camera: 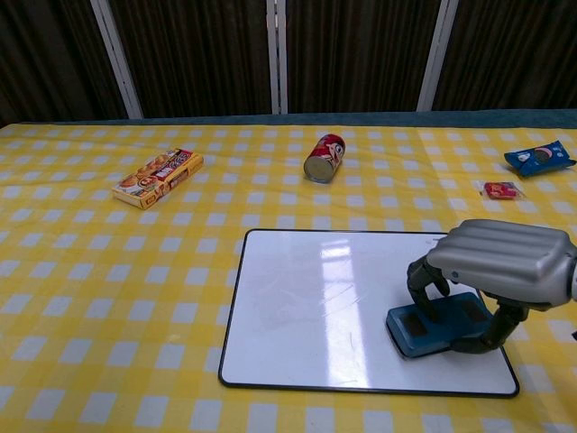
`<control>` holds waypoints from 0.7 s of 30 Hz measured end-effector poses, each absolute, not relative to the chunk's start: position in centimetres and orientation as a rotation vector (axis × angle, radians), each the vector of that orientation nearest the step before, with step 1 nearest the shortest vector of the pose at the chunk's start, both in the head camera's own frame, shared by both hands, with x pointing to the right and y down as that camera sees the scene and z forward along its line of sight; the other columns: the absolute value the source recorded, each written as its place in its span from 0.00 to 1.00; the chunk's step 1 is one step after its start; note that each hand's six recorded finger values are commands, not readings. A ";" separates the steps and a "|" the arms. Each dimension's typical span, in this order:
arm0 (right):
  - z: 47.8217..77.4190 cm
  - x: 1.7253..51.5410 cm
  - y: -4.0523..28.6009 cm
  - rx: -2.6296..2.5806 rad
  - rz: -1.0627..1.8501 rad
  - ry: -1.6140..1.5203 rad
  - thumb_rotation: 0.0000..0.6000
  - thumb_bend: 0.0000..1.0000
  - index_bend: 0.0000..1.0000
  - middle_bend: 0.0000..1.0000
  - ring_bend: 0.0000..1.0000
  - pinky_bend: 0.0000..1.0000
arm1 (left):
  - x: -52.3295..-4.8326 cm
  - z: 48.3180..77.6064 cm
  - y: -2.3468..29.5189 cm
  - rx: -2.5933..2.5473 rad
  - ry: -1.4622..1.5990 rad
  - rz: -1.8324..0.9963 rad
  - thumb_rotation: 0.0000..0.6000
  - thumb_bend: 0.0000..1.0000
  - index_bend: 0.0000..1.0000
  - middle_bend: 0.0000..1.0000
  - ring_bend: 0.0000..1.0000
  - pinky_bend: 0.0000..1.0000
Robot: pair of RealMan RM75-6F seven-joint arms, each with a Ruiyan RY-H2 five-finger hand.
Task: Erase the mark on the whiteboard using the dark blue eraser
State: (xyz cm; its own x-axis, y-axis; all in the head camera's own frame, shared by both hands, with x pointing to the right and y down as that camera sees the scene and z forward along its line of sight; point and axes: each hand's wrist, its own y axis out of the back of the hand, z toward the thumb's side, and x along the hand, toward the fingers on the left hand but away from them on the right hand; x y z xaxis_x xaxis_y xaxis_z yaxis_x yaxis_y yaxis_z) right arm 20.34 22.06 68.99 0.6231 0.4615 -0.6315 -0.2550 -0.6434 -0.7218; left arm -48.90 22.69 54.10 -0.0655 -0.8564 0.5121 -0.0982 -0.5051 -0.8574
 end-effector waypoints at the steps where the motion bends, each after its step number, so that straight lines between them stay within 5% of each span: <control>1: 69.0 20.3 22.0 -2.000 1.077 -0.165 1.00 0.37 0.51 0.55 0.47 0.44 | -48.9 54.1 22.7 -1.614 1.034 -1.630 1.00 0.00 0.00 0.00 0.00 0.00; 21: 71.2 22.8 15.8 -1.860 1.221 -0.340 1.00 0.37 0.51 0.55 0.47 0.44 | -49.1 54.0 22.6 -1.618 1.042 -1.628 1.00 0.00 0.00 0.00 0.00 0.00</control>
State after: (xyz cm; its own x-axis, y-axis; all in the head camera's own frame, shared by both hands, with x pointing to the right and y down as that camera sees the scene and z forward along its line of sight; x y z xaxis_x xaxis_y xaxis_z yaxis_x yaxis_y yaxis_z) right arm 22.82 15.84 71.23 0.4836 0.6252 -0.6125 -0.2187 -0.5913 -0.7762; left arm -49.08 22.64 53.98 -0.0662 -0.8571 0.5108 -0.1052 -0.5031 -0.8578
